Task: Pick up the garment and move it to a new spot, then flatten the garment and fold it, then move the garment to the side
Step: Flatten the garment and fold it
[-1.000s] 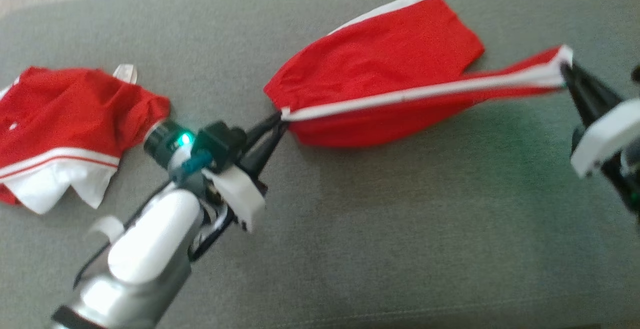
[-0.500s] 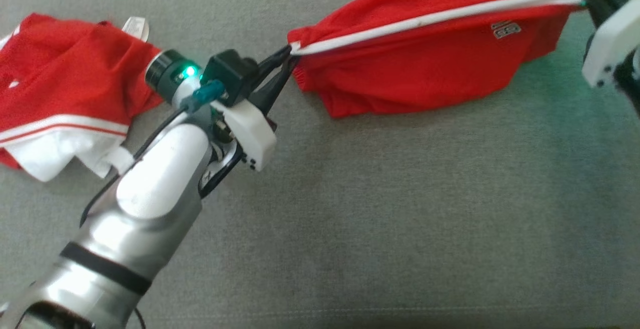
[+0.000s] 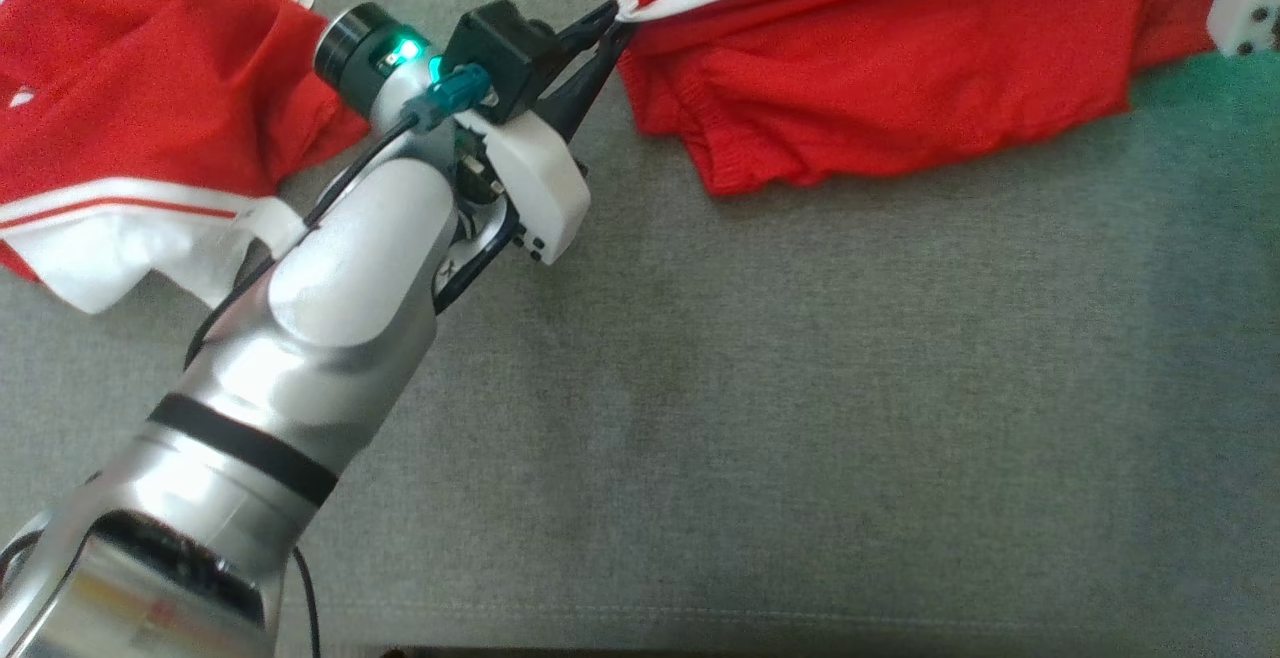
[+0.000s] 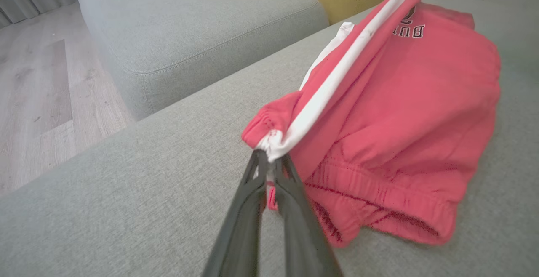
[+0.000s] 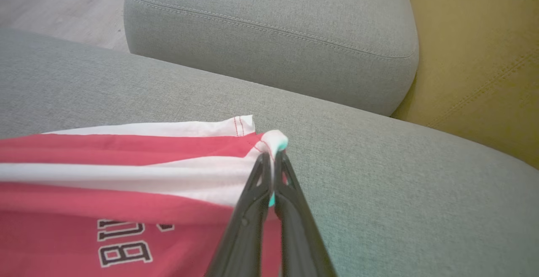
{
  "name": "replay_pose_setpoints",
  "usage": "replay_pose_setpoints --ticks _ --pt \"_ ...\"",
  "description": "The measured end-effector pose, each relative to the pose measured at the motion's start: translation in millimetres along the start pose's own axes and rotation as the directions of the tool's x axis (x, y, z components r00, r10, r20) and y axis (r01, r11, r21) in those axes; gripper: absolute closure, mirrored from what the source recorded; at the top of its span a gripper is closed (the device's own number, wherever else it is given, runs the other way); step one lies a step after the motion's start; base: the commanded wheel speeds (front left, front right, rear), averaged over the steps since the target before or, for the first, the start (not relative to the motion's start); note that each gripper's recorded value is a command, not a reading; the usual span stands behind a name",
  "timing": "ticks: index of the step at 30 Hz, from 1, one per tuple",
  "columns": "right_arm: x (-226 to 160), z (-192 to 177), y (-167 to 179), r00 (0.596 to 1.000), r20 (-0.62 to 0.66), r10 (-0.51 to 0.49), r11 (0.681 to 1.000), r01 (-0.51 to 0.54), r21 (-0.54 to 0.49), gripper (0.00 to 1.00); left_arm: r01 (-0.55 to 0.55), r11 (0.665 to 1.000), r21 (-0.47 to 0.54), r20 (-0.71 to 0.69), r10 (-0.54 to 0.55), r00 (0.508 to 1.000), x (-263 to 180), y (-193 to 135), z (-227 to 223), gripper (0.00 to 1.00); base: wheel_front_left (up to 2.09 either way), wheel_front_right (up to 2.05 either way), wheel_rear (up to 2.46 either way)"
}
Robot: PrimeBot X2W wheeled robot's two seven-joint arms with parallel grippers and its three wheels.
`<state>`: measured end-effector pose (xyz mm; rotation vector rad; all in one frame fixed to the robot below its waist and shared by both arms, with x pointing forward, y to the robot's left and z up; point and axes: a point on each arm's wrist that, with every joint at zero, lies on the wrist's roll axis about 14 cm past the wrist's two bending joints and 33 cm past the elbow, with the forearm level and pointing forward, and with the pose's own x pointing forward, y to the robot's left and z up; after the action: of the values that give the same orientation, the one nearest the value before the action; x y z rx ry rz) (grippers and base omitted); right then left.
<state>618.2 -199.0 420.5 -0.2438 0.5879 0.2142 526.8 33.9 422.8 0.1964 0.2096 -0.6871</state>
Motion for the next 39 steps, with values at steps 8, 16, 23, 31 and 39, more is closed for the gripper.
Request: replay_pose_setpoints --ticks 8,16,23,31,39 --pt "25.2 -2.3 9.9 1.0 0.0 0.019 1.0 -0.019 -0.012 1.0 -0.011 1.0 -0.012 -0.032 0.011 0.999 5.1 6.4 -15.7 1.0 0.0 0.0 0.0" --pt "27.7 3.6 5.0 0.998 0.063 0.001 1.0 -0.002 0.021 0.0 -0.042 0.999 -0.018 -0.066 0.04 0.997 -1.1 14.1 -27.9 0.0 0.0 0.0 0.0" --pt "0.1 30.4 -6.4 0.976 0.216 -0.033 0.995 0.012 0.094 0.0 -0.093 0.995 -0.039 -0.024 0.092 0.995 -6.0 21.7 -7.2 0.0 0.0 0.0 0.0" --pt "-58.2 54.4 -2.2 0.896 0.44 -0.056 0.98 -0.034 0.194 0.0 -0.218 0.964 -0.152 0.136 0.239 0.961 -31.2 37.8 45.1 0.0 0.0 0.0 0.0" --pt "-130.8 58.9 10.4 0.799 0.595 -0.09 0.952 -0.106 0.287 0.0 -0.272 0.913 -0.303 0.323 0.367 0.872 -82.5 29.4 98.0 0.0 0.0 0.0 0.0"
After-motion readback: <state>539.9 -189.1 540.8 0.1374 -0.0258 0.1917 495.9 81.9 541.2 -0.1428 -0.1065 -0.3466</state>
